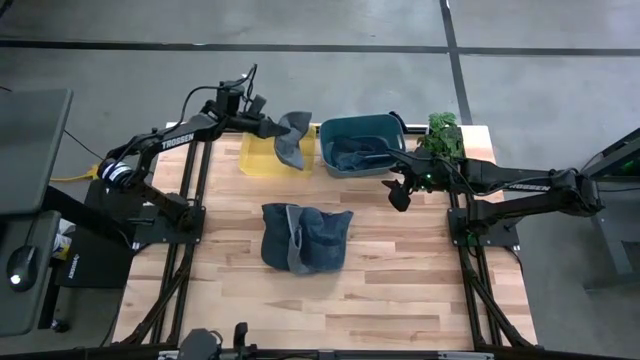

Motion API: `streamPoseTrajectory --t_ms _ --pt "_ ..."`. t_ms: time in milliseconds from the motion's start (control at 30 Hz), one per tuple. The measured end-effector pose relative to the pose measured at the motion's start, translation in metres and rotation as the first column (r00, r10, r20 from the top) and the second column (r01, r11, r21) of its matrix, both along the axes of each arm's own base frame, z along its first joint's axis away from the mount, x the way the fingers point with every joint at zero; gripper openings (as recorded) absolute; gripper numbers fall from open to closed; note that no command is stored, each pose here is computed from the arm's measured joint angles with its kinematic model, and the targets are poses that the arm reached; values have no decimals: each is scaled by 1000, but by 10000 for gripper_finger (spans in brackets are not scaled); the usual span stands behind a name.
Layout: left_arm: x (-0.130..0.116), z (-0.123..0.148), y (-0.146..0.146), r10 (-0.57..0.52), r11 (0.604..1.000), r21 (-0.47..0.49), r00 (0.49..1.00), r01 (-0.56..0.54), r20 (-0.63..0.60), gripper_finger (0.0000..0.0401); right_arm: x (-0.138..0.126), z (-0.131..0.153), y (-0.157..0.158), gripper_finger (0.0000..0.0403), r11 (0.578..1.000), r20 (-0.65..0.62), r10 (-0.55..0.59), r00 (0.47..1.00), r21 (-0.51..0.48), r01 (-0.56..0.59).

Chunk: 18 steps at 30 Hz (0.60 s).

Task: Pick & Place hat
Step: Put the right gray cap into the yellow bin

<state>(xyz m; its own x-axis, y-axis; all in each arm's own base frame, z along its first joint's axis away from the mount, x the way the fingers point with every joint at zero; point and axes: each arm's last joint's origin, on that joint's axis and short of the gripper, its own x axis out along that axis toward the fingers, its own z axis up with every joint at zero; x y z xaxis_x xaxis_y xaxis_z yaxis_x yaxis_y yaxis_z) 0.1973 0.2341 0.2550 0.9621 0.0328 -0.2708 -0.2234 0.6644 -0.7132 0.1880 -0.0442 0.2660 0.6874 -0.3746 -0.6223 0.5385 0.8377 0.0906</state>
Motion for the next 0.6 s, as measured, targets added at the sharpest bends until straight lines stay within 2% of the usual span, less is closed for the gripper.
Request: streamPoseTrajectory --t_ms 233,600 --pt "1 3 2 -3 999 34 1000 3 28 9 0 0 0 222 1000 2 -4 1000 4 4" --pt "3 -2 5 18 1000 4 1000 -18 19 9 0 0 0 222 1000 -1 -2 1000 -4 2"
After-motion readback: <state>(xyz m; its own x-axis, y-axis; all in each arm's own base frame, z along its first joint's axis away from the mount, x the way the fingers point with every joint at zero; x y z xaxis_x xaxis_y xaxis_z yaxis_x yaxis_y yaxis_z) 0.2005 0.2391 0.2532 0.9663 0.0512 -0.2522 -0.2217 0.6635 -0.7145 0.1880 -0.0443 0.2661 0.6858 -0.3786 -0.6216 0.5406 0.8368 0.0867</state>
